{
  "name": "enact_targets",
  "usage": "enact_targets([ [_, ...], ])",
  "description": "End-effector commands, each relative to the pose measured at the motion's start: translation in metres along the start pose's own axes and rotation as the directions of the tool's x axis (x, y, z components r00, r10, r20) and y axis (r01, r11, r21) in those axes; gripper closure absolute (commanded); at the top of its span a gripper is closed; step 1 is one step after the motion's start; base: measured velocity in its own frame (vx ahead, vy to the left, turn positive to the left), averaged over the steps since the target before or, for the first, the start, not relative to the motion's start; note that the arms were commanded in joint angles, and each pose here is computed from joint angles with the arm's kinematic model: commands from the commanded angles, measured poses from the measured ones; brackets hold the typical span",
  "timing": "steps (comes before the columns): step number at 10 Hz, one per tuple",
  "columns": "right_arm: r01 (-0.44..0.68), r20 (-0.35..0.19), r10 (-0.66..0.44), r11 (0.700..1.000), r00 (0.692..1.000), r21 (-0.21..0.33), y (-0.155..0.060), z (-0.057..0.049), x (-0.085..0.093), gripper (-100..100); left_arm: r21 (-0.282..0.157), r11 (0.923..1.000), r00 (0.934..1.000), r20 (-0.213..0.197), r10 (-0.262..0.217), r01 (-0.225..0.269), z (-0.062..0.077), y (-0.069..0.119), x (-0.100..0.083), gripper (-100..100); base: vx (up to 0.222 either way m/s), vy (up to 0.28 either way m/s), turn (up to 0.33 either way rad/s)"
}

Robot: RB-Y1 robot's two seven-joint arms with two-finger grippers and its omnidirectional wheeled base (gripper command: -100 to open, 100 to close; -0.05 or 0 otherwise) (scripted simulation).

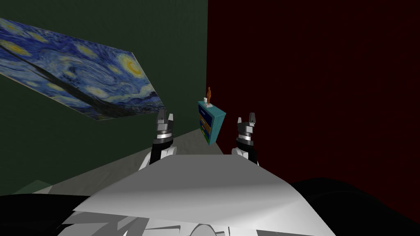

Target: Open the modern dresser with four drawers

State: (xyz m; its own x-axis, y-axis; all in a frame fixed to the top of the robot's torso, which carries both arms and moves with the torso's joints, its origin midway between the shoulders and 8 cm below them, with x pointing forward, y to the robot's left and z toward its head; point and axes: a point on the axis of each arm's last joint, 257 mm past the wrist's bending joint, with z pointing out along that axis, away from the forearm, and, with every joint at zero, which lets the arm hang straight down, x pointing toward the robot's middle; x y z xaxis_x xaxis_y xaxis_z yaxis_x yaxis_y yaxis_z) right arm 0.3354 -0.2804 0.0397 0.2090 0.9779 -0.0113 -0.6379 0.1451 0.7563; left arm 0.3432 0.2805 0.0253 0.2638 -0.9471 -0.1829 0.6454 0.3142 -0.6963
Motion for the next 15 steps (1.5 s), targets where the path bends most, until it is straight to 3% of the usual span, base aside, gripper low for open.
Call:
enact_targets([
  [1, 0.000, 0.000, 0.000, 1.000, 1.000, 0.000, 0.000, 0.000, 0.000, 0, 0.000, 1.0000, 1.0000, 0.000, 0.000, 0.000, 0.000, 0.000, 0.000, 0, 0.000, 0.000, 0.000],
  [9, 0.000, 0.000, 0.000, 1.000, 1.000, 0.000, 0.000, 0.000, 0.000, 0, 0.000, 1.0000, 1.0000, 0.000, 0.000, 0.000, 0.000, 0.000, 0.000, 0, 0.000, 0.000, 0.000],
  [10, 0.000, 0.000, 0.000, 1.000, 1.000, 0.000, 0.000, 0.000, 0.000, 0, 0.004, 1.0000, 0.9990, -0.043, 0.008, -0.008, 0.001, 0.000, 0.006, -100, 0.017, 0.007, -0.045],
  [13, 0.000, 0.000, 0.000, 1.000, 1.000, 0.000, 0.000, 0.000, 0.000, 0, -0.003, 0.9999, 0.9913, -0.131, 0.011, -0.011, 0.004, 0.003, 0.020, -100, 0.034, 0.019, -0.078],
  [15, 0.000, 0.000, 0.000, 1.000, 1.000, 0.000, 0.000, 0.000, 0.000, 0, -0.017, 0.9998, 0.9817, -0.190, 0.005, -0.008, 0.006, 0.007, 0.031, -100, 0.056, 0.039, -0.120],
])
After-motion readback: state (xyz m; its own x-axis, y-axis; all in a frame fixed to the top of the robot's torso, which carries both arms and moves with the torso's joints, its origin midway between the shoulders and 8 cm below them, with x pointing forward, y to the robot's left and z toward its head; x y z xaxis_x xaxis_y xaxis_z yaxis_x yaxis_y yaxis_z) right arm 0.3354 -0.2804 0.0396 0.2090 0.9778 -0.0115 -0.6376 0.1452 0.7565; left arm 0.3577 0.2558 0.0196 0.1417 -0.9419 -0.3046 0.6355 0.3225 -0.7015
